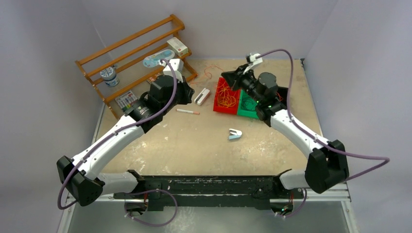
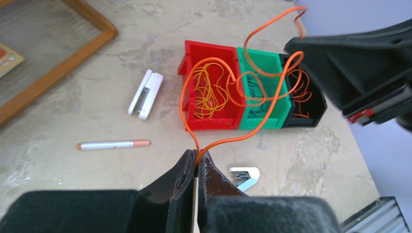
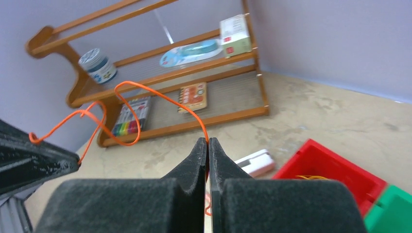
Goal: Untangle the cables
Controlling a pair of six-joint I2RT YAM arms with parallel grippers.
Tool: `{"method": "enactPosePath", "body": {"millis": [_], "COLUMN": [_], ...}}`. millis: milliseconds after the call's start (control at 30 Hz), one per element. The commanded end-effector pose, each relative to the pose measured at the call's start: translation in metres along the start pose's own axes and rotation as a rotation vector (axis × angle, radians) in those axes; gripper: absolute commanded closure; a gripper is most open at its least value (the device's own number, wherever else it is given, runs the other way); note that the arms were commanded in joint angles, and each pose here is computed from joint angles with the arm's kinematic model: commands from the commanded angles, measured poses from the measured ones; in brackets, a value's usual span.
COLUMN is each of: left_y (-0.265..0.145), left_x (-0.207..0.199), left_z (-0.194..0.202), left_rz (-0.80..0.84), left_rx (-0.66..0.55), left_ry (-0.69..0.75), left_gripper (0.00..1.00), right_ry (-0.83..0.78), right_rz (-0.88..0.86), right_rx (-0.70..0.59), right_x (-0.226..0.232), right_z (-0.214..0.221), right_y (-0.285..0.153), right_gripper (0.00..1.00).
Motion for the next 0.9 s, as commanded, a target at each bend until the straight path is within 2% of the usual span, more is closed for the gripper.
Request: {"method": "enactPosePath", "body": {"millis": [0, 167, 200, 267, 500, 867], "left_y": [0.013, 0.015, 0.015, 0.012, 0.014, 0.018], "left_x": [-0.025, -0.031, -0.030, -0.029, -0.020, -0.008], "left_z": [0.001, 0.001, 0.001, -0.001, 0.009, 0.016], "left_rz": [0.134, 0.167, 0.166, 0.163, 0.128, 0.067], "left_rx": [0.002, -0.003, -0.009, -0.026, -0.018, 0.000], "left_ry": [0.003, 0.000, 0.000, -0.007, -0.005, 0.022], "left_gripper": [0.94, 0.59, 0.49, 0.38, 0.28, 0.26], "right_ry": [0.024, 0.002, -0.007, -0.022, -0.064, -0.055], "right_rz": [0.023, 0.108, 0.137, 0.200, 0.433, 0.727], "right_rx": [-0.113, -0.163, -0.169, -0.179, -0.224, -0.205], "right_x": [-0.004, -0.014, -0.017, -0.025, -0.057, -0.141], "right_z": [-0.056, -0.077, -0.080, -0.088, -0.109, -0.101], "right_y": [-0.022, -0.045, -0.049, -0.058, -0.096, -0.146], "right_gripper": [1.00, 1.00, 1.00, 1.00, 1.00, 1.00]}}
Point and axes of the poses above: each gripper's point midway between its finger pads, its own y axis out along the fingers, its own x axis along the line the jaws close on, z = x × y, the point moved 2 cm from there along -y, back along the fingers, and after that the axes turned 3 degrees about y, right-handed, at the moved point
